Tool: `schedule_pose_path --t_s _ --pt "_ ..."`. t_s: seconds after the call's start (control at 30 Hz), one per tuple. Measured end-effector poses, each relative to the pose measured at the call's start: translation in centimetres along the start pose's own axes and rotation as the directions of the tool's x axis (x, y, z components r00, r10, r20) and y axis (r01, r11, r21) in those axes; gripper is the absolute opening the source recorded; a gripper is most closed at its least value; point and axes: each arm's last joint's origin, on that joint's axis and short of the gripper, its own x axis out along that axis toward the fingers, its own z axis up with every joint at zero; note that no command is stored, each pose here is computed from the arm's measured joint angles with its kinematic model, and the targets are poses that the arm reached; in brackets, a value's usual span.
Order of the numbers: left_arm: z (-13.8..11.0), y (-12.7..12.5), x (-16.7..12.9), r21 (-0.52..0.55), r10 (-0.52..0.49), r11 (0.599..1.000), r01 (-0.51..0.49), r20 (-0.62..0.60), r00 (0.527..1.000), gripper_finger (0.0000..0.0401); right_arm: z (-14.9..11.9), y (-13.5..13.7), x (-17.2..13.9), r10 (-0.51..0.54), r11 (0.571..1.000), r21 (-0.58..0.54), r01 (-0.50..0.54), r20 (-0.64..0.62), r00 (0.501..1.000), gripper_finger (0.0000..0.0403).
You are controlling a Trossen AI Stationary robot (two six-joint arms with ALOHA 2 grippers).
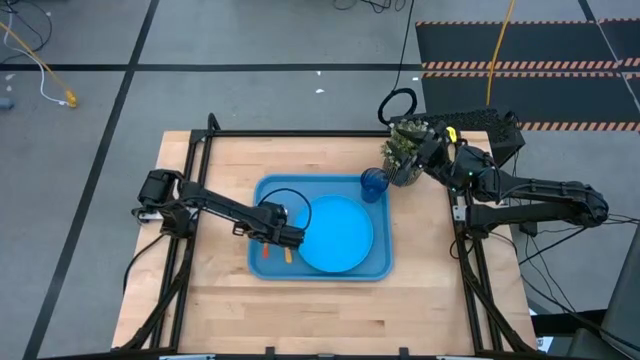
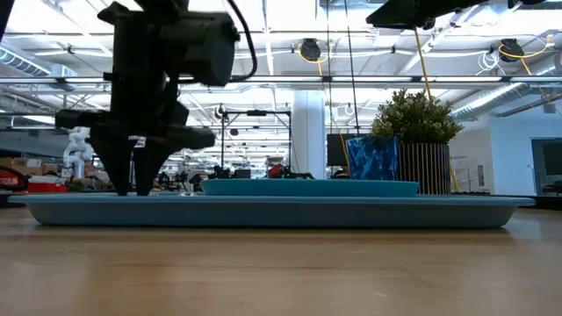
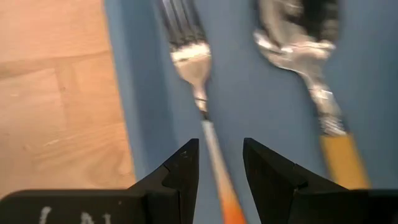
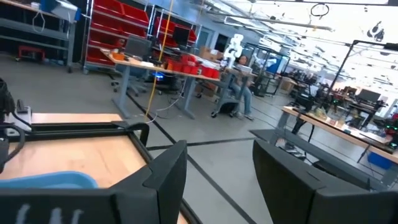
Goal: Pick and place plate/cup/fork/spoon on tray
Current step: Adjust the orange fork
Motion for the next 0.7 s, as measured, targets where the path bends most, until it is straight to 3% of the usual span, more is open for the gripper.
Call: schedule_pose_path --t_s 0.13,0.3,0.7 --pt "0.5 0.6 1.1 -0.019 0.031 0.999 -0.032 -0.032 0.999 0.0129 0.0 0.0 0.0 0.0 1.0 0.0 0.0 0.0 1.0 0.0176" --pt "0.7 0.6 2.0 -0.015 -0.01 1.0 0.01 -0.046 0.999 0.0129 0.0 0.0 0.0 0.0 1.0 0.0 0.0 0.0 1.0 0.0176" --pt "0.8 0.7 2.0 0.005 -0.02 1.0 0.021 -0.054 0.998 0.0129 0.0 0.0 0.0 0.0 1.0 0.002 0.0 0.0 1.0 0.0176"
